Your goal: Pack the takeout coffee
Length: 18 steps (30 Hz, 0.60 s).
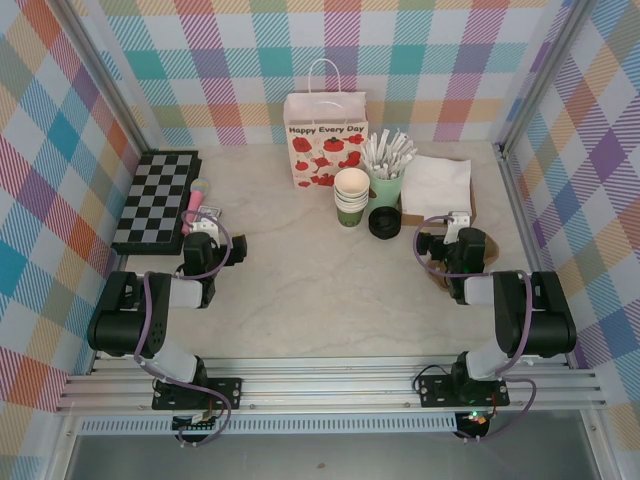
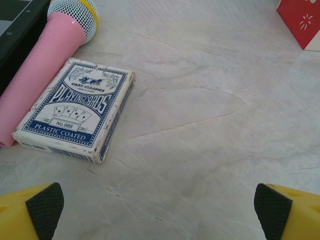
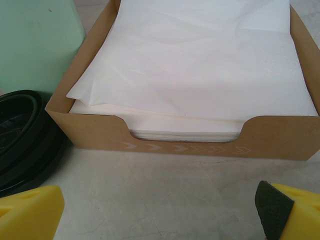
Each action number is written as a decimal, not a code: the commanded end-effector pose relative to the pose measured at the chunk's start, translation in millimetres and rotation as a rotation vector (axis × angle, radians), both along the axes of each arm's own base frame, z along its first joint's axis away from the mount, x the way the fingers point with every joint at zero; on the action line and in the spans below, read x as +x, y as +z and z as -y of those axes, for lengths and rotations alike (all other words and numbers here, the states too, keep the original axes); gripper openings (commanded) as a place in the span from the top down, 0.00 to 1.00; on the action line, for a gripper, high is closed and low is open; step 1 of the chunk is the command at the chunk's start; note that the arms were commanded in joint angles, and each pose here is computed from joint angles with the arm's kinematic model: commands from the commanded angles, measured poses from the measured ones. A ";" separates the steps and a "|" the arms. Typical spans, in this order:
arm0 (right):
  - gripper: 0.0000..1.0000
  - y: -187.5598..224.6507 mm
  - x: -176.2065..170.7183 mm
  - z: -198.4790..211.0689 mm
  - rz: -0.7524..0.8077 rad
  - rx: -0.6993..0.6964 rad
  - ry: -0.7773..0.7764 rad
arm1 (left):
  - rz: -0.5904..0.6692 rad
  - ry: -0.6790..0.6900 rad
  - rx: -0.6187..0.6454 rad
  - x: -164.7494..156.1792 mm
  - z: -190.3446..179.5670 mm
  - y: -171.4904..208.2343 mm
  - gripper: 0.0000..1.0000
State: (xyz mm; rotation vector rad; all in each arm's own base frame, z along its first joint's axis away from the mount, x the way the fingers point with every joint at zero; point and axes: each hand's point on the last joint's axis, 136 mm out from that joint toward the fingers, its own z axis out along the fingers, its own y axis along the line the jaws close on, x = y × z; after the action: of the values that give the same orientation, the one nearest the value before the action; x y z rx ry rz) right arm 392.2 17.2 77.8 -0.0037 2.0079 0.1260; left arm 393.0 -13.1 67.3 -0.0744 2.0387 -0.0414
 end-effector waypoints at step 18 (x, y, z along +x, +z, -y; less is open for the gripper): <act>0.00 76.3 -15.2 1.6 0.022 0.057 -0.040 | -0.072 0.051 0.078 2.9 16.4 85.0 0.00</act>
State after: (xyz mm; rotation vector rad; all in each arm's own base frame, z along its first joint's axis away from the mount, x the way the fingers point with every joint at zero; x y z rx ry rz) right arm 380.1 15.8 135.7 0.0141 1.9461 0.1285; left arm 408.2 -26.5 136.4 -0.0637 2.0463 -0.0015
